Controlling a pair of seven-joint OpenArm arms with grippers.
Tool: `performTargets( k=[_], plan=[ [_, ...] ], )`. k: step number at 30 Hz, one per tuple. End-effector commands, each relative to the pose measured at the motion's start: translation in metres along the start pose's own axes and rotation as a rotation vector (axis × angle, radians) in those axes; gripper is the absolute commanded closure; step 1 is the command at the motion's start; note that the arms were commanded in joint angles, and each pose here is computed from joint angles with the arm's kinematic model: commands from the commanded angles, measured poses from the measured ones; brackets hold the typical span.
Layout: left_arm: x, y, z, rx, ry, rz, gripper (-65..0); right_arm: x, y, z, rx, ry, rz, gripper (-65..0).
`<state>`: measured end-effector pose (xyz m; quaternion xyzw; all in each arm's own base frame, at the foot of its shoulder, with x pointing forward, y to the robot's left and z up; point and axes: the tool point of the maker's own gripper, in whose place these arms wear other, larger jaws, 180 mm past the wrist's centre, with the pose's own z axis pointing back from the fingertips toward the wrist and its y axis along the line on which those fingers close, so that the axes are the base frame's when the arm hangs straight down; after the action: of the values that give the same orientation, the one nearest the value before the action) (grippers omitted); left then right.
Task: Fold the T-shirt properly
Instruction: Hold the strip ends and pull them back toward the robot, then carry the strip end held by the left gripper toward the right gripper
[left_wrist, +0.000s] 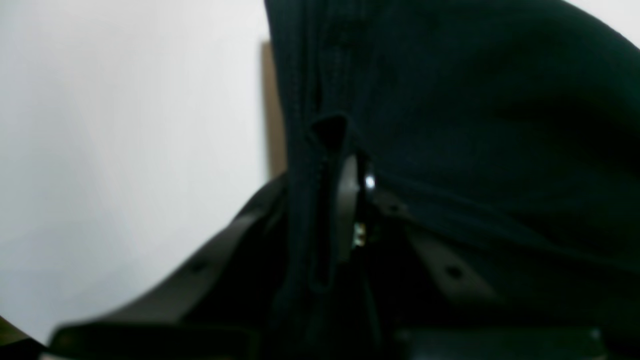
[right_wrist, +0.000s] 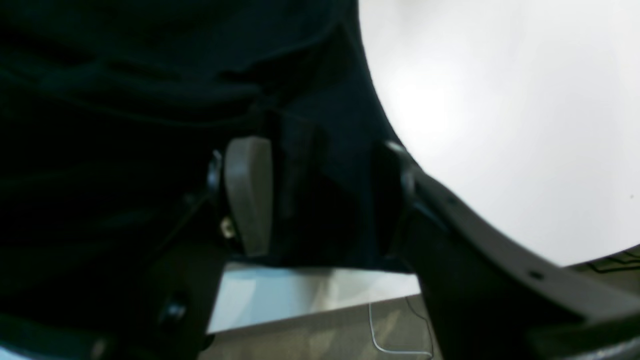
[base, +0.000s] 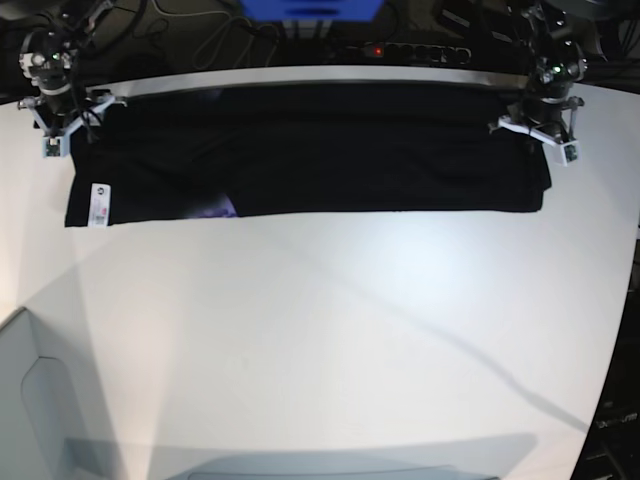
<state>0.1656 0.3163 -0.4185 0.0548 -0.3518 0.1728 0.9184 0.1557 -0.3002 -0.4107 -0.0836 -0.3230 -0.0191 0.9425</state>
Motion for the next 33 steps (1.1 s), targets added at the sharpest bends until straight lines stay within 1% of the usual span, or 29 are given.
performTargets(
  k=[1, 5, 9, 12, 16, 23, 24, 27, 33],
  plan=[
    [-0.008, 0.010, 0.004, 0.045, 0.049, -0.023, -0.4, 0.013, -0.004, 0.001, -0.005, -0.042, 0.012, -31.7],
    [0.016, -0.005, 0.019, -0.001, -0.022, -0.029, 0.0, 0.016, -0.004, 0.000, -0.006, -0.050, 0.010, -31.7],
    [0.046, -0.034, 0.048, -0.095, -0.122, -0.032, 0.0, 0.022, 0.004, -0.003, 0.015, -0.060, 0.021, -31.7],
    [0.054, -0.063, 0.060, -0.174, -0.156, -0.038, 0.0, 0.023, 0.006, -0.004, 0.020, -0.062, 0.021, -31.7],
    [0.039, -0.112, 0.062, -0.305, -0.114, -0.067, 0.0, 0.024, 0.008, -0.004, 0.023, -0.063, 0.019, -31.7],
    [-0.006, -0.212, 0.081, -0.589, -0.006, -0.126, 0.0, 0.024, 0.008, -0.004, 0.023, -0.063, 0.019, -31.7],
    [-0.008, -0.226, 0.085, -0.632, -0.002, -0.136, 0.0, 0.024, 0.008, -0.004, 0.023, -0.063, 0.019, -31.7],
    [-0.015, -0.257, 0.095, -0.721, 0.012, -0.156, 0.0, 0.024, 0.008, -0.004, 0.023, -0.063, 0.019, -31.7],
    [-0.012, -0.308, 0.107, -0.860, -0.001, -0.208, 0.0, 0.024, 0.008, -0.004, 0.023, -0.063, 0.019, -31.7]
  ],
)
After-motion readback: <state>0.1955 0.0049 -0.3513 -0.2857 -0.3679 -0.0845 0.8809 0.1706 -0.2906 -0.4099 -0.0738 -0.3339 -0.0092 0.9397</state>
